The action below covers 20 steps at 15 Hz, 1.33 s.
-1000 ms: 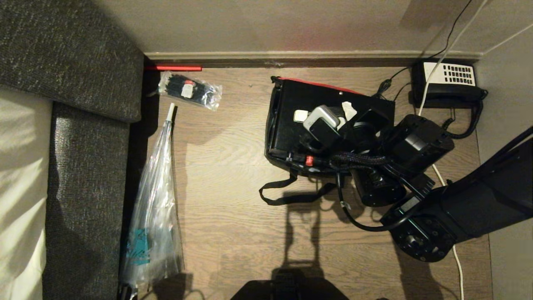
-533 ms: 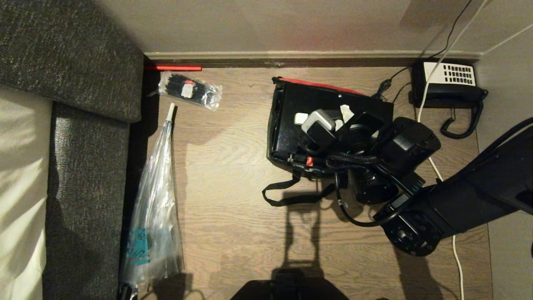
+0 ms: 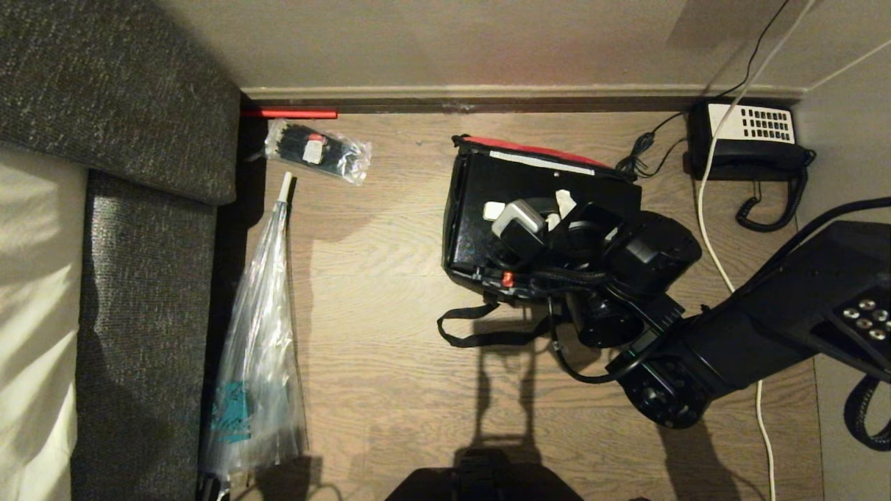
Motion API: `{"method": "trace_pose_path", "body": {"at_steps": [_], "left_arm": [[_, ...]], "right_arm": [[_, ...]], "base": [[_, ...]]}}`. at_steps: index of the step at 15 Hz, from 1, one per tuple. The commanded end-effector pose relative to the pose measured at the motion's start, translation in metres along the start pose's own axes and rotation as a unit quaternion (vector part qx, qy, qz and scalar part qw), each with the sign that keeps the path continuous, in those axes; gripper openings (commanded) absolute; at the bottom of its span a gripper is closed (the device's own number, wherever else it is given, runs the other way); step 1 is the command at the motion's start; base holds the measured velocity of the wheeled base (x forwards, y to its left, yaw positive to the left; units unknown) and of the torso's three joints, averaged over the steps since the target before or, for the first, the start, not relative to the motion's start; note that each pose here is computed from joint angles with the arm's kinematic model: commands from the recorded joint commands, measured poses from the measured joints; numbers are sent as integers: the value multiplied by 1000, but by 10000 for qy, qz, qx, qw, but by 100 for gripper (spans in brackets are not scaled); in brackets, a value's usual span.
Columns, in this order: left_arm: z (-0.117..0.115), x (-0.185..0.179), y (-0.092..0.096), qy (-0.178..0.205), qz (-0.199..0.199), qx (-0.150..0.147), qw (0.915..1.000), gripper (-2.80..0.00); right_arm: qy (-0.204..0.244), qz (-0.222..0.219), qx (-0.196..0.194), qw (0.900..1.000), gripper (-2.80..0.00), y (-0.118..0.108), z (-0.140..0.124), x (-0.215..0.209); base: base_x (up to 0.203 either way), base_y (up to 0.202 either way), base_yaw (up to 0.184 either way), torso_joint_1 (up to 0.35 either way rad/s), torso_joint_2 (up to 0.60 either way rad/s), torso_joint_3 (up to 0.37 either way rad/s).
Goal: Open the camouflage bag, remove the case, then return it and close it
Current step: Place the black box back
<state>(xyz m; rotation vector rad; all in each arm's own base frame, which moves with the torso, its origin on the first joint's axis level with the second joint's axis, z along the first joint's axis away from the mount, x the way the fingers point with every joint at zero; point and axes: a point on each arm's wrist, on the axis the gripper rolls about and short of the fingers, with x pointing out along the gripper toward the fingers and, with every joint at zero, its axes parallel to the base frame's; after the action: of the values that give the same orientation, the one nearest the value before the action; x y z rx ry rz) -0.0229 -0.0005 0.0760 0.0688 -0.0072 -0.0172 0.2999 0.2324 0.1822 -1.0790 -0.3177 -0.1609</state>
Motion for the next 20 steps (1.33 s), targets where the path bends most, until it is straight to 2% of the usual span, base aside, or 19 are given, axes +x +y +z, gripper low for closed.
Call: {"method": "trace_pose_path", "body": {"at_steps": [1, 20], "left_arm": [[0, 0, 0, 10, 2, 1, 10000, -280], [0, 0, 0, 10, 2, 1, 10000, -280]], "right_arm": [[39, 71, -89, 9999, -280, 11, -3, 0], [255, 105, -245, 9993, -280, 46, -18, 23]], "base": [[0, 0, 0, 0, 0, 0], [0, 0, 0, 0, 0, 0]]}}
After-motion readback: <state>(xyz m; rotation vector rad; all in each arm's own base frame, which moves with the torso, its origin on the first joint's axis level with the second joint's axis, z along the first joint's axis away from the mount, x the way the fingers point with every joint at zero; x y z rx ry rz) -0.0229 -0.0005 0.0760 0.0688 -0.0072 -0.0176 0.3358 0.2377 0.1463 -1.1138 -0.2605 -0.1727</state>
